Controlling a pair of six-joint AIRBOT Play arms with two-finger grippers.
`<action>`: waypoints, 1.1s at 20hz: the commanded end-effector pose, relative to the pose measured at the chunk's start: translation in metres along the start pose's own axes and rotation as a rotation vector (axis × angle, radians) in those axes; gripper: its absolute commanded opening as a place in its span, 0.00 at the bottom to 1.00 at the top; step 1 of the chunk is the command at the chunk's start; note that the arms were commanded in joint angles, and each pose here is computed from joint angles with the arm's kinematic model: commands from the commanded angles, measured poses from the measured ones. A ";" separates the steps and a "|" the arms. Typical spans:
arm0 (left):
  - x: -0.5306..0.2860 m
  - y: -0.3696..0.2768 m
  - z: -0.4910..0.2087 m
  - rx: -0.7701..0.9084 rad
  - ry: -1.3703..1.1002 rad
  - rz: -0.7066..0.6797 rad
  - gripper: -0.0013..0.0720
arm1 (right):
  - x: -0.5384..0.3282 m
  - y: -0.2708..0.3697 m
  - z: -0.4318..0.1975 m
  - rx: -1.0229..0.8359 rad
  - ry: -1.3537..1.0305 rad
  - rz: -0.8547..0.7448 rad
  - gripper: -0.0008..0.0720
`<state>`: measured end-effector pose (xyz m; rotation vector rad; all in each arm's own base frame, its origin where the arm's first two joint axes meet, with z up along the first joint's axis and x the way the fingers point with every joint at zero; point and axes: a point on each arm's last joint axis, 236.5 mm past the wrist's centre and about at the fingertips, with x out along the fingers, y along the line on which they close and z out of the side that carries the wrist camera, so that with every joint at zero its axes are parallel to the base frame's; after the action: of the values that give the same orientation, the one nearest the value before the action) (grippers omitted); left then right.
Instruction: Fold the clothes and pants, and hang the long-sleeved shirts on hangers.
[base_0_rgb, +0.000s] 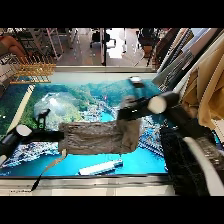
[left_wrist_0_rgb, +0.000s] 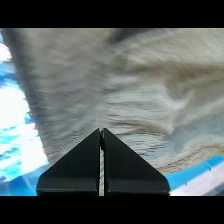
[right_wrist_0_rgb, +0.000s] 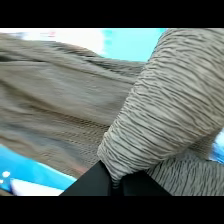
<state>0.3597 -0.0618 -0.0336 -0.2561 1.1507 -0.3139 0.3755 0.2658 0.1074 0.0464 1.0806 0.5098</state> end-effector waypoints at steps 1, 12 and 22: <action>-0.070 0.028 0.018 -0.060 -0.024 0.067 0.04 | 0.062 0.123 -0.010 -0.080 -0.060 0.196 0.04; -0.151 0.023 0.014 -0.153 -0.176 0.021 0.04 | 0.070 0.102 0.023 -0.268 0.017 0.167 0.73; 0.008 -0.042 -0.021 0.026 0.093 -0.150 0.04 | 0.088 -0.075 -0.110 0.383 0.360 0.297 0.90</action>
<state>0.3333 -0.0806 0.0060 -0.3209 1.1536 -0.4483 0.3660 0.2236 -0.0121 0.2449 1.4581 0.5591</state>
